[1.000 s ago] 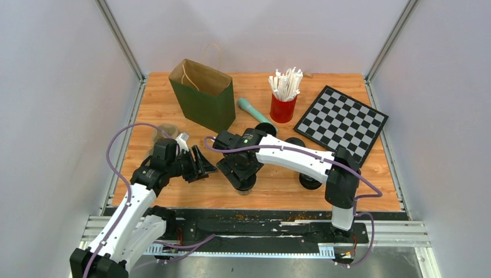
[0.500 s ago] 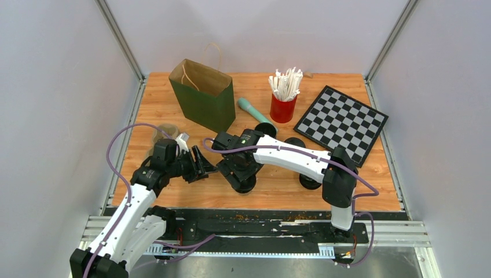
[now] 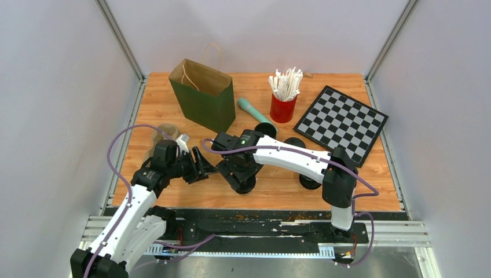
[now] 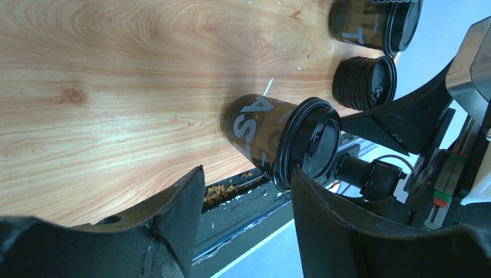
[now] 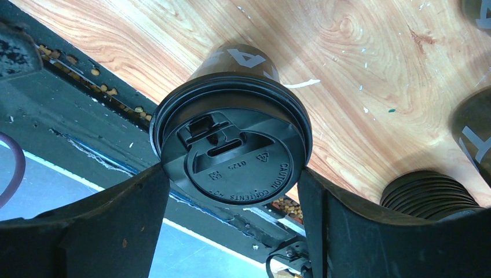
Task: Pack the takeout coffee
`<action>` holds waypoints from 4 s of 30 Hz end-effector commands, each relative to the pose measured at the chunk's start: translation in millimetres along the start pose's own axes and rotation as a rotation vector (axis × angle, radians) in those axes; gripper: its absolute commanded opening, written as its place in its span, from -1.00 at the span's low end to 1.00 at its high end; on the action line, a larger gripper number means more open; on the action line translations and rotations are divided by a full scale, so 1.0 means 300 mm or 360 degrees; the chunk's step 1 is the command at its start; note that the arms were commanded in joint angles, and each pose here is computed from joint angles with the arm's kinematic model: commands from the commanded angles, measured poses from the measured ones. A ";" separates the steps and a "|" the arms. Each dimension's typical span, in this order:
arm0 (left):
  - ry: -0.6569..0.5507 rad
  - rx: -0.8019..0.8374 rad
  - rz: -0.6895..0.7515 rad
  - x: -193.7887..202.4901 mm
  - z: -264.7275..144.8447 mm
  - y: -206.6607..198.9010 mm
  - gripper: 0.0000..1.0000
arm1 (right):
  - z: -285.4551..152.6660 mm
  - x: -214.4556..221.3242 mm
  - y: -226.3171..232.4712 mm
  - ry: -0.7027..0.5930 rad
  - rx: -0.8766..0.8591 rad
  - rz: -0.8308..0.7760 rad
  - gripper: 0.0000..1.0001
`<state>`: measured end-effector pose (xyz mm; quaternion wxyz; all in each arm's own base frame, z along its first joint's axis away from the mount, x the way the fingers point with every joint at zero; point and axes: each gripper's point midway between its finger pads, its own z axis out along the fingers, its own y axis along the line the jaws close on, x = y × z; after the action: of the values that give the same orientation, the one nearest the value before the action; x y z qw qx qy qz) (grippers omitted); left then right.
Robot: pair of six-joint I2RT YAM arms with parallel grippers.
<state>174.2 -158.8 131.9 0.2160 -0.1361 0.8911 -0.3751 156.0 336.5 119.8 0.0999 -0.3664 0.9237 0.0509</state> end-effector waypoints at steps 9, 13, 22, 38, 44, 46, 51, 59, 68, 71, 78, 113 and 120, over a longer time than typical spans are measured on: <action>-0.0035 0.0071 0.0014 -0.010 -0.003 -0.021 0.30 | -0.069 -0.027 0.003 -0.0095 0.0021 0.0001 0.56; -0.0033 0.0085 0.0010 -0.011 -0.001 -0.025 0.30 | -0.087 -0.037 -0.006 -0.0123 0.0041 0.0011 0.56; -0.0029 0.0108 0.0003 -0.015 0.008 -0.033 0.31 | -0.098 -0.046 -0.009 -0.0147 0.0045 0.0002 0.56; -0.0018 0.0113 -0.0015 -0.003 0.016 -0.022 0.32 | -0.039 -0.025 0.010 -0.0091 0.0003 -0.0014 0.62; -0.0011 0.0112 -0.0019 0.001 0.018 -0.019 0.33 | -0.040 -0.021 0.012 -0.0079 -0.0004 -0.0018 0.64; -0.0007 0.0116 -0.0019 0.003 0.017 -0.020 0.34 | -0.045 -0.018 0.014 -0.0071 -0.0008 -0.0019 0.64; 0.0006 0.0116 -0.0021 0.010 0.017 -0.017 0.35 | -0.044 -0.012 -0.005 -0.0068 0.0036 -0.0022 0.66; 0.0009 0.0118 -0.0008 0.013 0.014 -0.018 0.36 | -0.050 -0.012 -0.010 -0.0081 0.0044 -0.0008 0.64; 0.0096 0.0223 0.0043 0.026 0.031 -0.048 0.27 | -0.178 -0.028 -0.001 -0.0242 -0.0091 0.0013 0.64; 0.0089 0.0241 0.0047 0.022 0.033 -0.057 0.21 | -0.189 -0.033 -0.023 -0.0293 -0.0109 0.0055 0.61; 0.0118 0.0269 0.0110 0.040 0.062 -0.095 0.15 | -0.164 -0.048 -0.058 -0.0352 -0.0226 0.0079 0.35; 0.0166 0.0313 0.0354 0.067 0.177 -0.199 0.17 | -0.098 -0.053 -0.136 -0.0450 -0.0397 0.0134 -0.24; 0.0181 0.0284 0.0359 0.077 0.183 -0.180 0.10 | -0.080 -0.063 -0.128 -0.0439 -0.0413 0.0123 -0.28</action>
<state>181.1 -236.9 125.4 0.1981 -0.0113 0.8791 -0.4333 185.6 305.0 136.9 0.1542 -0.3266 0.9107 0.2003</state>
